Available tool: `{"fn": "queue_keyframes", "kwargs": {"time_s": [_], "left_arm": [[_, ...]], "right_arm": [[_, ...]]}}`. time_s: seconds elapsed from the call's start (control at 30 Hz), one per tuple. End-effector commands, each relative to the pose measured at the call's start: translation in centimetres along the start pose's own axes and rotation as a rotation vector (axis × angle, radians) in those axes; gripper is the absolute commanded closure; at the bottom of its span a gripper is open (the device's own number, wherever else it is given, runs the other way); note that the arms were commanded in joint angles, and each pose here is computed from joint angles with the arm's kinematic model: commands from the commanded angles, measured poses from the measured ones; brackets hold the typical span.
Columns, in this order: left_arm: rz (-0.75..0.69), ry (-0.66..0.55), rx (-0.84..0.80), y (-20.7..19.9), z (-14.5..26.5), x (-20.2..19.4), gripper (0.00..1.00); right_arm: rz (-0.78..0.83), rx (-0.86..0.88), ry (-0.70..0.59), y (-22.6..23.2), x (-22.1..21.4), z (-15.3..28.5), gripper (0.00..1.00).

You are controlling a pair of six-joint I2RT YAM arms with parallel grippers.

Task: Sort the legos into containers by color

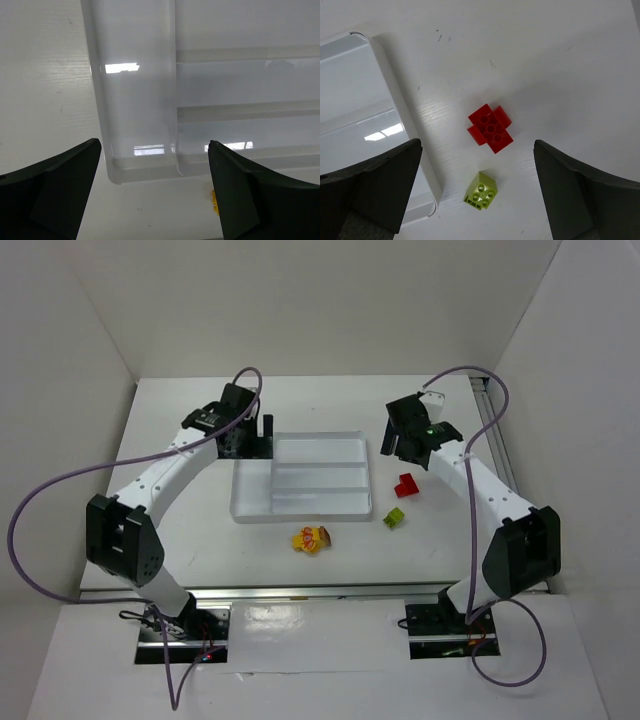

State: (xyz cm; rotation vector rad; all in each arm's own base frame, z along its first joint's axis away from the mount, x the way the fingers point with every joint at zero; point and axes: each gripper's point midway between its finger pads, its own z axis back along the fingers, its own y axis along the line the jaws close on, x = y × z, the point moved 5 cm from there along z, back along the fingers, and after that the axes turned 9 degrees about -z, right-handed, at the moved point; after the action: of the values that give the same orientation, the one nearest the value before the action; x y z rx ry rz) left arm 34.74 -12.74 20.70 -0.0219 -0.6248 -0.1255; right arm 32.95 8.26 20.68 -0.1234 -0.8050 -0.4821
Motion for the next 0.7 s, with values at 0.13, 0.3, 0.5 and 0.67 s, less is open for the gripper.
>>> {"fn": "queue_keyframes", "kwargs": {"time_s": [0.13,0.3,0.5,0.67], "left_arm": [[-0.026,-0.127,-0.089,-0.7,3.8,1.4,0.00],[-0.065,-0.099,-0.110,-0.8,4.1,1.4,0.00],[-0.066,-0.089,-0.109,-0.9,4.0,1.4,0.00],[-0.071,-0.045,-0.102,-0.9,2.9,0.9,0.00]], "right_arm": [[-0.060,0.020,-0.032,-0.8,0.3,1.5,0.00],[-0.014,0.213,-0.040,-0.8,-0.4,3.6,0.00],[0.104,0.196,0.077,-1.6,-3.0,2.9,0.05],[0.184,0.136,0.156,-1.4,-5.1,0.0,0.10]]}}
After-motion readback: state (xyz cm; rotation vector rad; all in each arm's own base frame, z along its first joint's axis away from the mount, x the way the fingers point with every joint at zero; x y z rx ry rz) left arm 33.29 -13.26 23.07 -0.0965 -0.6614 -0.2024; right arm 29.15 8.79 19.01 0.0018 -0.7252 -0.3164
